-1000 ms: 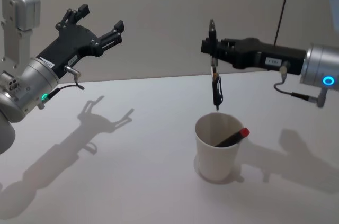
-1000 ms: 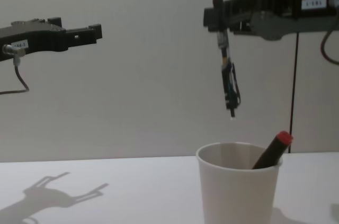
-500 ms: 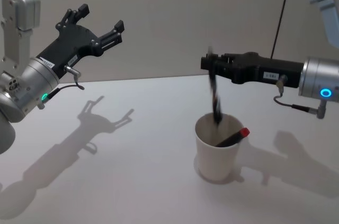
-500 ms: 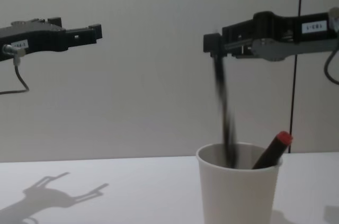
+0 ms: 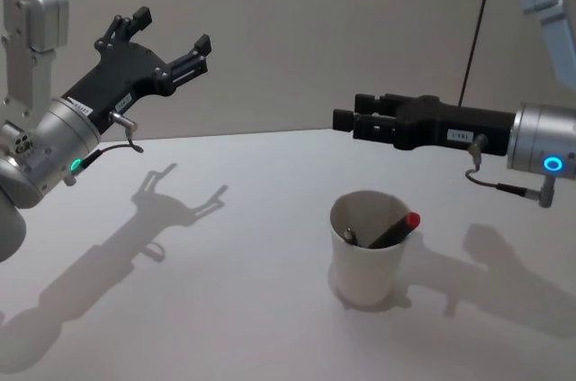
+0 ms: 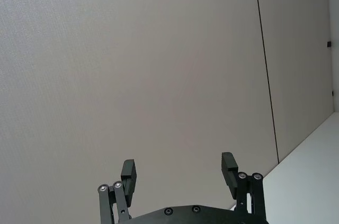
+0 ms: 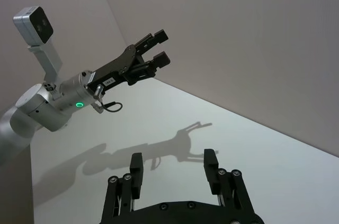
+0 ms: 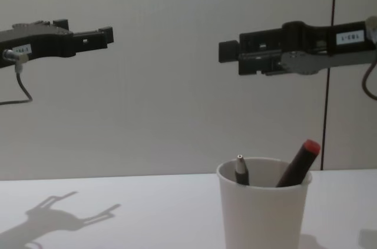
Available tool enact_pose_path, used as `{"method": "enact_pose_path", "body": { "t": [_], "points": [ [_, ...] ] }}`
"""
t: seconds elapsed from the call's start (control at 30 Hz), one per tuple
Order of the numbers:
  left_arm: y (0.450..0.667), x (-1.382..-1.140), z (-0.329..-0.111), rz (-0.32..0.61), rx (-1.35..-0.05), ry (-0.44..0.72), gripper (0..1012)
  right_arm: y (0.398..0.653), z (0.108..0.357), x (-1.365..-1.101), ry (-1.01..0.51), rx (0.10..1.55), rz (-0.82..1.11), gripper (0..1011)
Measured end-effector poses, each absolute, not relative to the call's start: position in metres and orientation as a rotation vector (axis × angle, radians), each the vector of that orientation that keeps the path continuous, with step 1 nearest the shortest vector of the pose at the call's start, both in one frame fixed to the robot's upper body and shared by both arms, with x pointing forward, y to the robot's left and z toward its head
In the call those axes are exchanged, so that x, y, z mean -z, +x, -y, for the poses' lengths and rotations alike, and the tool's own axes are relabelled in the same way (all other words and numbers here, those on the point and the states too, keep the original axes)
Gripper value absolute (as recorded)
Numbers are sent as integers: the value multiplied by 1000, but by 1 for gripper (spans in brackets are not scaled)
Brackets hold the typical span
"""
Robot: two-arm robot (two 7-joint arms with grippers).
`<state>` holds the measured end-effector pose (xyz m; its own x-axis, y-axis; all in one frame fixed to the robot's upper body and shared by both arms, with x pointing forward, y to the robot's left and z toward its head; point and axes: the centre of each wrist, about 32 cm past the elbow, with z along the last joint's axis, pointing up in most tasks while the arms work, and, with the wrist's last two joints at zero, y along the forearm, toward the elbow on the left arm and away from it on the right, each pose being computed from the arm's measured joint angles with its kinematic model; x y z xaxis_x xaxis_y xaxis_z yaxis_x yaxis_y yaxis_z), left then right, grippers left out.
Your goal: Place the pen into the pen holder.
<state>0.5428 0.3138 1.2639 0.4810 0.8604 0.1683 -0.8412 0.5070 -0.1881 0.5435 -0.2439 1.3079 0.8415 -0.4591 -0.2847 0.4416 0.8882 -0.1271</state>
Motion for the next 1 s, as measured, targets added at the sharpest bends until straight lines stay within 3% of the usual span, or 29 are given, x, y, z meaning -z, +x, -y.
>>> {"method": "enact_pose_path", "body": {
  "t": [0.27, 0.43, 1.0],
  "points": [
    [543, -1264, -314, 254, -1039, -84, 1001, 543, 244, -1312, -46, 480, -304, 910],
    [543, -1264, -314, 254, -1039, -84, 1001, 543, 247, -1321, -13, 495, -274, 1002],
    [543, -1264, -314, 254, -1039, -84, 1001, 540, 271, -1354, 95, 674, -144, 1001]
  ]
}}
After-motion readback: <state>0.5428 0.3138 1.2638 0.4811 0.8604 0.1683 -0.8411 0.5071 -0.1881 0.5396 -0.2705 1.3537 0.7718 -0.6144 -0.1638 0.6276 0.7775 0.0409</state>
